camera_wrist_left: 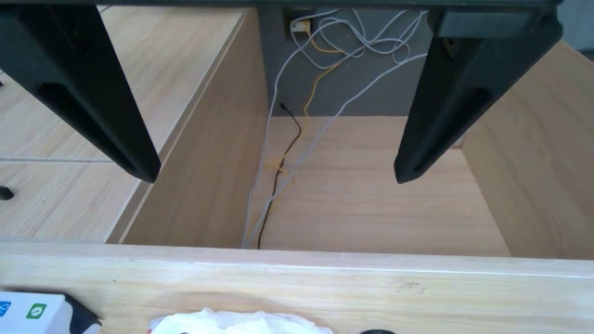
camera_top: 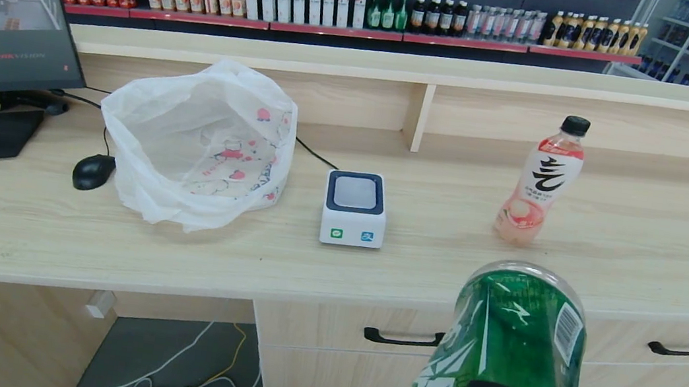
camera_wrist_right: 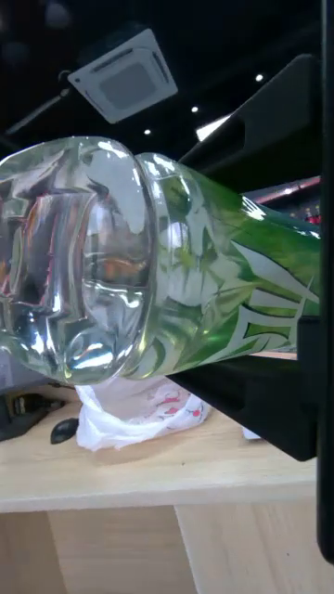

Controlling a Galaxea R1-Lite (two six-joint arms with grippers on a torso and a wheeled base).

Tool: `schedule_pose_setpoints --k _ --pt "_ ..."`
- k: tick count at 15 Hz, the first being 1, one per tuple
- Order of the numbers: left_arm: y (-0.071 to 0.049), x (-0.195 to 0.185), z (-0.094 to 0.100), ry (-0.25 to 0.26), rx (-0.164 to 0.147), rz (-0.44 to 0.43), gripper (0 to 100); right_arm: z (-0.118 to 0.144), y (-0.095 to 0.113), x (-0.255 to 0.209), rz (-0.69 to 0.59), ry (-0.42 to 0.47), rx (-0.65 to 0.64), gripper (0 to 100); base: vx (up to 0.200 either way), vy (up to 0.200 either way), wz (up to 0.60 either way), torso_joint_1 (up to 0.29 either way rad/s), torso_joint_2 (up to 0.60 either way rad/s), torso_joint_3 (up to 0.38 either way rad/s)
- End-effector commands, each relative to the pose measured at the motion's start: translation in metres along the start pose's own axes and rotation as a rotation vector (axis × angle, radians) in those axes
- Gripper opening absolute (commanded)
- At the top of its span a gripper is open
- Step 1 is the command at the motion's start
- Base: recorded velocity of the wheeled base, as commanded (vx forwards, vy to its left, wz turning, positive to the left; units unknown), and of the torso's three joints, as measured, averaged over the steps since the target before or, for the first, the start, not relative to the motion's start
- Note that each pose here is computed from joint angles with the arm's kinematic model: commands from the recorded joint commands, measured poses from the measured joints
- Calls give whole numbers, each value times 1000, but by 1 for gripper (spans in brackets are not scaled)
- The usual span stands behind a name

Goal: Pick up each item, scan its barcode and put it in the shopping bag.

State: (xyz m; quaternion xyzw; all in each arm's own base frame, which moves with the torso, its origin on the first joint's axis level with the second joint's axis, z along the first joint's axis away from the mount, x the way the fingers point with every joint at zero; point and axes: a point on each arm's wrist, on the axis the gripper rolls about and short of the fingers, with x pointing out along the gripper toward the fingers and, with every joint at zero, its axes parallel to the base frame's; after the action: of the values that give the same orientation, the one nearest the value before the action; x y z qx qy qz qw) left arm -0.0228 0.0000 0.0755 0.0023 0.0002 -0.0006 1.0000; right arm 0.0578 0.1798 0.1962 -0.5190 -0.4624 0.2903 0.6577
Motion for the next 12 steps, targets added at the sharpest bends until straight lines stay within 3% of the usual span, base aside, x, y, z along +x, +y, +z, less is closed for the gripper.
schedule_pose_setpoints --k 1,12 --pt "0 0 0 0 0 1 100 1 5 8 14 -1 -36 0 0 0 0 0 0 0" --pt "0 0 0 0 0 1 100 18 24 43 20 -90 -191 0 0 0 0 0 0 0"
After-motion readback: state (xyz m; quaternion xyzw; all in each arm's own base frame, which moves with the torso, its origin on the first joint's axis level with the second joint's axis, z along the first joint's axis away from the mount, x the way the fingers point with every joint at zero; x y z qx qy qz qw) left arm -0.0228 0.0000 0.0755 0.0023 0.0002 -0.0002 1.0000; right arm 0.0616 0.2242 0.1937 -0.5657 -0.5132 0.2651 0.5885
